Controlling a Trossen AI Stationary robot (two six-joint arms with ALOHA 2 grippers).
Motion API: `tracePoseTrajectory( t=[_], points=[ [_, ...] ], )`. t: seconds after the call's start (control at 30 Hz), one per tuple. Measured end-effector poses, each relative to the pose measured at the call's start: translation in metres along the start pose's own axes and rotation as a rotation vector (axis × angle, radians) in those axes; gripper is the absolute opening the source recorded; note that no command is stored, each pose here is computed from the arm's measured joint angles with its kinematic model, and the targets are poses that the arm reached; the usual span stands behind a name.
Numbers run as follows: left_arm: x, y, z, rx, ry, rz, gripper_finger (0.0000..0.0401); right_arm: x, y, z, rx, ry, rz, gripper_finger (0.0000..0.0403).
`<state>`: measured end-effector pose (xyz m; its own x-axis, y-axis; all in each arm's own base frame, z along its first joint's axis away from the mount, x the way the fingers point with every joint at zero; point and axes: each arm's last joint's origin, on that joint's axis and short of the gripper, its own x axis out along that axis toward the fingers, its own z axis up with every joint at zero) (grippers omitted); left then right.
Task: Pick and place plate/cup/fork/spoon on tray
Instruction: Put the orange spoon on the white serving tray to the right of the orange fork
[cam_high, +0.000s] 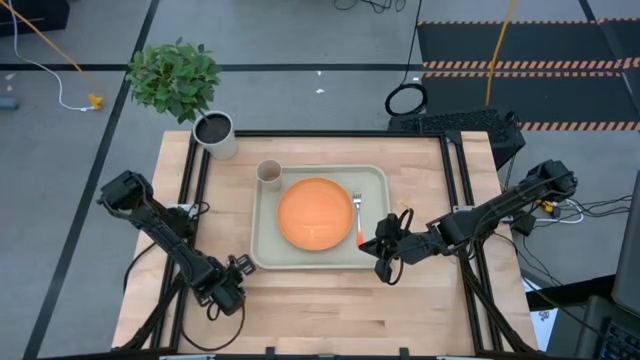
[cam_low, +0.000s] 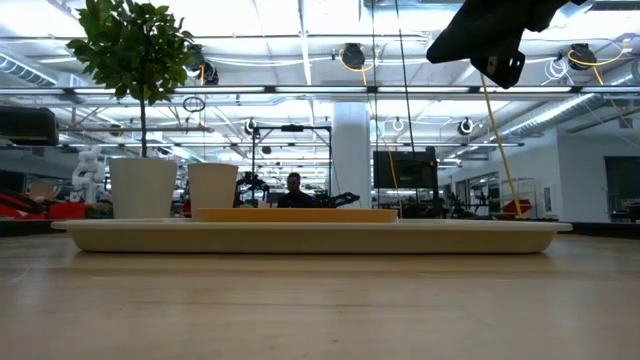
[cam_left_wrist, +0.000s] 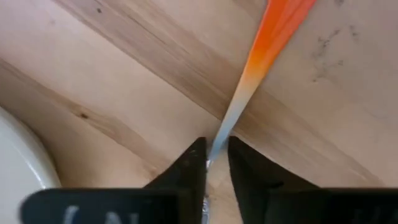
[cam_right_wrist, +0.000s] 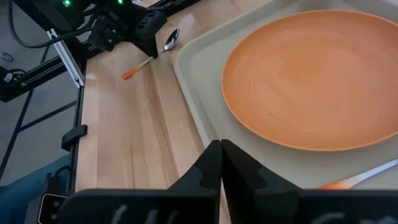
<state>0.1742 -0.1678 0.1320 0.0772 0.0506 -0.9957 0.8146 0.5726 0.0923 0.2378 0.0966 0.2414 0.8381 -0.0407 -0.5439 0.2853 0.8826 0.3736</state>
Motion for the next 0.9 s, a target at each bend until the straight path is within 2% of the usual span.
tracePoseTrajectory(
  t=[0.17,0.43,0.57,0.67,0.77,0.9],
  points=[
    [0.000,0.000,0.000,-0.056,-0.002,0.000,0.0011,0.000,0.000,0.000,0.001,0.000,0.000,0.0000],
    [-0.011,0.002,-0.003,-0.248,-0.050,0.064,0.0013,0.000,-0.001,0.003,-0.010,-0.057,-0.043,0.0000],
    [-0.025,0.005,-0.002,-0.332,-0.125,0.109,0.0008,0.001,-0.003,0.005,-0.012,-0.087,-0.083,0.0000],
    [-0.029,0.008,-0.003,-0.359,-0.150,0.146,0.0014,0.004,-0.003,0.006,-0.024,-0.115,-0.093,0.0000],
    [-0.031,0.010,-0.003,-0.379,-0.162,0.181,0.0014,0.009,0.002,0.010,-0.051,-0.164,-0.057,0.0000],
    [-0.030,0.017,-0.005,-0.417,-0.160,0.198,0.0006,0.023,0.010,0.014,-0.133,-0.219,-0.033,0.0000]
  ],
)
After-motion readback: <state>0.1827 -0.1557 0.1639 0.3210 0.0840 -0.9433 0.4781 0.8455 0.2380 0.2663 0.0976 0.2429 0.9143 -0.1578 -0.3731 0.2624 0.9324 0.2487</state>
